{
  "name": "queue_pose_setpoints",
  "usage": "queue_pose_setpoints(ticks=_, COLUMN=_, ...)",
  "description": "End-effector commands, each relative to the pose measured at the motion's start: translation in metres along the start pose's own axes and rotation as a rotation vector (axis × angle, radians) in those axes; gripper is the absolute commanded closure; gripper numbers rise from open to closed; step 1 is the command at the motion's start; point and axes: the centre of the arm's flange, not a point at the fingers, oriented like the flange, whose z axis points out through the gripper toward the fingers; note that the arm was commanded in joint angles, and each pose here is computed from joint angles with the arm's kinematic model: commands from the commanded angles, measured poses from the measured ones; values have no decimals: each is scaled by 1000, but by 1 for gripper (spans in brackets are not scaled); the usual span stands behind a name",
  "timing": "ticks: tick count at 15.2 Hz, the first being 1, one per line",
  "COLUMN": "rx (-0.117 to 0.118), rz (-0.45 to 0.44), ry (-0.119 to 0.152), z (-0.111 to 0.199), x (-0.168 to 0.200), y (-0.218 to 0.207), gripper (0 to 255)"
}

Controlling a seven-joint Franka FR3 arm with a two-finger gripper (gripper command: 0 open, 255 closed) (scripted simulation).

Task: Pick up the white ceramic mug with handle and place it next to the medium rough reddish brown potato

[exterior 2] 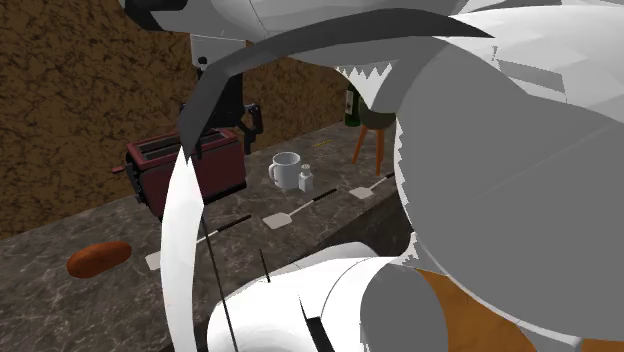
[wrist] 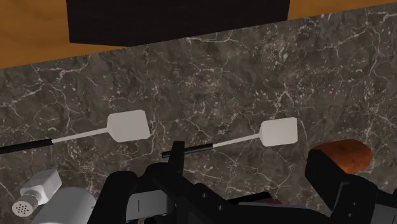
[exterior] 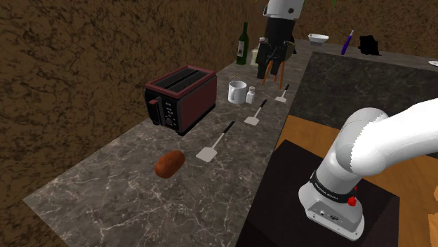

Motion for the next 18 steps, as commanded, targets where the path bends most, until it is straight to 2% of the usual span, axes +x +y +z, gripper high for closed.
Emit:
queue_pose_setpoints(ticks=1, rx=0, rz=0, ry=0, z=0, x=0, y=0, gripper=0)
queue_pose_setpoints(ticks=18, rx=-60, rz=-12, ry=-45, z=75, x=147, y=149, gripper=0)
